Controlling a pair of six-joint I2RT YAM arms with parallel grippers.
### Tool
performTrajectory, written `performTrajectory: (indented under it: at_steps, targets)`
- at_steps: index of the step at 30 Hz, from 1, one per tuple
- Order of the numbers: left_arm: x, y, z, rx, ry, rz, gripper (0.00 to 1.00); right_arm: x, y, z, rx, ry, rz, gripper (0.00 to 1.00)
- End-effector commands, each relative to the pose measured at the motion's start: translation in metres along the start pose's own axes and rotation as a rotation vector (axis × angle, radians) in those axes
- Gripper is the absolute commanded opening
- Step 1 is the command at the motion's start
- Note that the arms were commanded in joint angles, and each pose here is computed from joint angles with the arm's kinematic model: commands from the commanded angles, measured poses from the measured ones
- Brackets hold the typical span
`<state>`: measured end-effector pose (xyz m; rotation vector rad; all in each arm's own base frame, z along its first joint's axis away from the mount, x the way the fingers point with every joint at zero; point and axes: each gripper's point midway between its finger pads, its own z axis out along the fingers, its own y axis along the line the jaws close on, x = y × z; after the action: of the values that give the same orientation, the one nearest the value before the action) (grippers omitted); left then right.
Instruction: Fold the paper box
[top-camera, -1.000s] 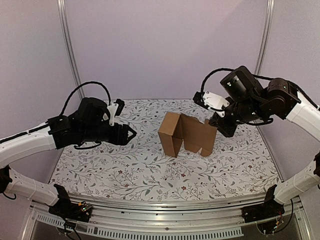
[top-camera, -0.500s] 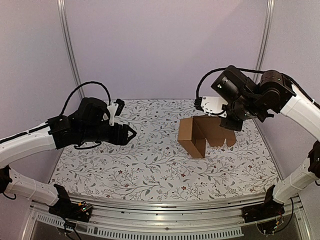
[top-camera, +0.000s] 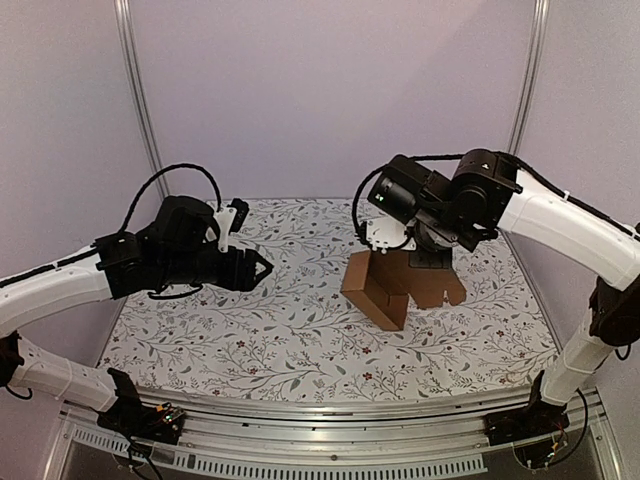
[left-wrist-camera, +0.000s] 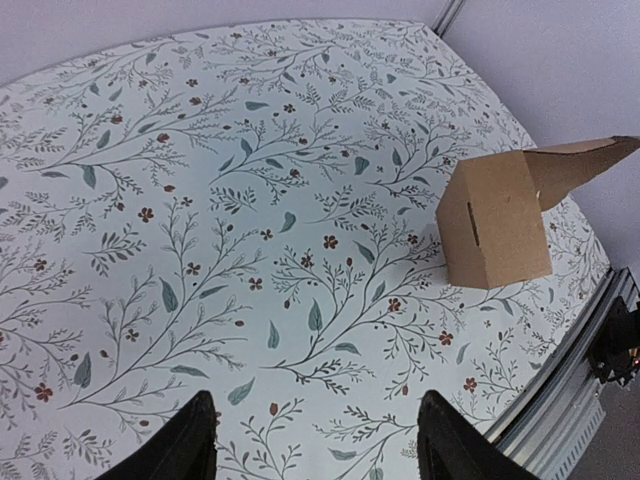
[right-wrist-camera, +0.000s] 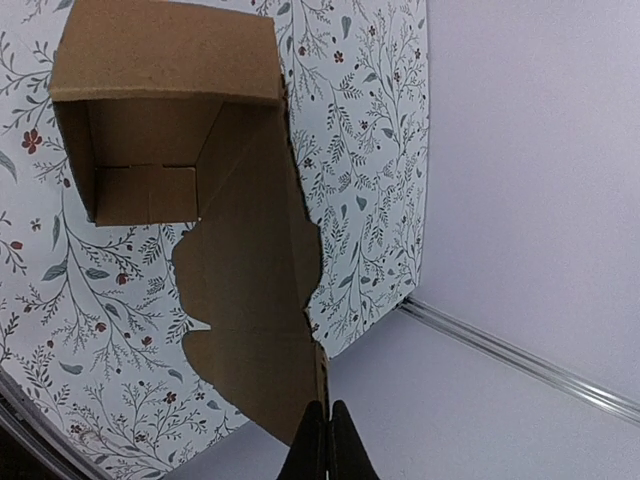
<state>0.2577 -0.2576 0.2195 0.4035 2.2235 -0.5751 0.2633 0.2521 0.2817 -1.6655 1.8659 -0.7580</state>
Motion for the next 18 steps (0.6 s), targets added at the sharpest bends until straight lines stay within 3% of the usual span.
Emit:
performTrajectory:
  at_steps: [1, 7, 13, 18]
  targets:
    - [0.002, 0.005, 0.000, -0.004, -0.002, -0.007, 0.67, 0.039, 0.026, -0.003, -0.123, 0.182, -0.216, 0.00]
    - [0.004, 0.006, -0.001, -0.005, -0.007, -0.009, 0.67, 0.018, 0.040, 0.003, -0.162, 0.169, -0.253, 0.02]
    - [0.007, 0.007, 0.001, -0.002, -0.001, -0.011, 0.67, -0.004, 0.038, 0.006, -0.141, 0.129, -0.252, 0.25]
    - [0.009, 0.007, 0.003, -0.003, 0.002, -0.012, 0.67, -0.026, 0.034, 0.006, -0.117, 0.067, -0.250, 0.36]
